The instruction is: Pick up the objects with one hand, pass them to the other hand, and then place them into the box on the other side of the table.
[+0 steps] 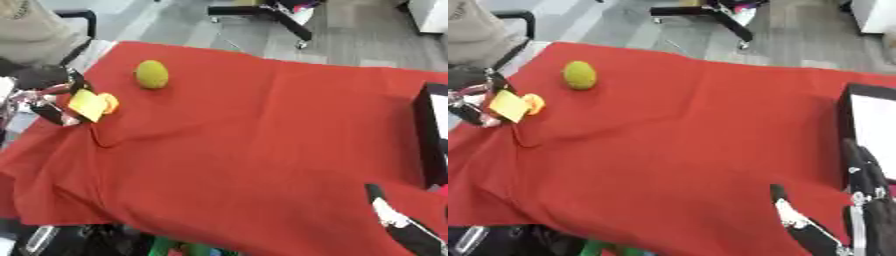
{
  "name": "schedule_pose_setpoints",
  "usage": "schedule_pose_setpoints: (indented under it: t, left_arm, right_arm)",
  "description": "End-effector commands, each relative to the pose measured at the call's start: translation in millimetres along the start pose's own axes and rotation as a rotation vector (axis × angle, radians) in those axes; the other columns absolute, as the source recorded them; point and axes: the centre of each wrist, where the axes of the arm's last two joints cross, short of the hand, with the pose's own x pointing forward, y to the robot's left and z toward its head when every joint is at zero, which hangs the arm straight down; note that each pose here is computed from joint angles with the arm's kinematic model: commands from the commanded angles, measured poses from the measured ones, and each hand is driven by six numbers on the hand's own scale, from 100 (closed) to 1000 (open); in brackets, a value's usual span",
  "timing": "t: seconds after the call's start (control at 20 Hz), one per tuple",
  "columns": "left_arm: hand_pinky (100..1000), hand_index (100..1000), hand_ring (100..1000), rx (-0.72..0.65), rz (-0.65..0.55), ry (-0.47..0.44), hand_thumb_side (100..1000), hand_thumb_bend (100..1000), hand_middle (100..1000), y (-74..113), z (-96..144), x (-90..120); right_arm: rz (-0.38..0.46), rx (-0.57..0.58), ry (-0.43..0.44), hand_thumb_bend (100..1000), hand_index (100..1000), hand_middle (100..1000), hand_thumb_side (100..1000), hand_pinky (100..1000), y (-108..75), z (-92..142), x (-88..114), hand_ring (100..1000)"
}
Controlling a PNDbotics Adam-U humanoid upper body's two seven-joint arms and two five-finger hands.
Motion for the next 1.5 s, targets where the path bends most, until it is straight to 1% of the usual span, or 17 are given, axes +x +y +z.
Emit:
schedule_pose_setpoints:
  t: [0.05, 0.25, 0.55, 0.7, 0.85, 0.9, 1.1, 1.3, 1.5]
  left_arm:
    - [679, 490, 489, 0.104, 0.122, -0.069, 251, 100, 343, 19.7, -1, 0]
    - [662, 490, 489, 0.175, 0.345, -0.158, 265, 100, 337, 25.4, -10, 12]
    - [643, 490, 486, 0.261, 0.695, -0.316, 312, 100, 334, 45.1, -18, 29]
    - [639, 493, 486, 0.299, 0.839, -0.400, 348, 100, 338, 52.6, -20, 38]
    - [638, 493, 486, 0.322, 0.938, -0.480, 376, 100, 339, 59.2, -24, 50]
    - [636, 494, 485, 0.331, 0.964, -0.507, 399, 100, 341, 61.5, -26, 55]
    - [634, 495, 483, 0.362, 1.088, -0.636, 456, 100, 347, 71.2, -37, 78]
    - [634, 497, 483, 0.367, 1.204, -0.764, 499, 100, 353, 81.1, -50, 108]
    - [634, 500, 484, 0.316, 1.291, -0.890, 522, 100, 358, 88.9, -64, 144]
  right_arm:
    - [-0.005, -0.023, -0.014, 508, 1000, 931, 519, 888, -6.0, -4, 3, 996]
    - [-0.006, -0.025, -0.013, 512, 1000, 931, 520, 888, -6.4, -4, 4, 996]
    - [-0.007, -0.026, -0.010, 511, 1000, 931, 521, 888, -6.3, -4, 4, 996]
    - [-0.009, -0.027, -0.009, 512, 1000, 931, 521, 888, -6.3, -4, 4, 996]
    - [-0.010, -0.029, -0.008, 513, 1000, 931, 522, 888, -6.3, -4, 4, 996]
    - [-0.011, -0.029, -0.008, 514, 1000, 931, 523, 888, -6.2, -4, 4, 996]
    - [-0.015, -0.029, -0.009, 514, 1000, 931, 525, 888, -5.9, -5, 5, 996]
    - [-0.019, -0.029, -0.010, 516, 1000, 931, 525, 888, -5.7, -5, 5, 997]
    - [-0.024, -0.029, -0.012, 517, 1000, 931, 526, 888, -5.6, -5, 6, 997]
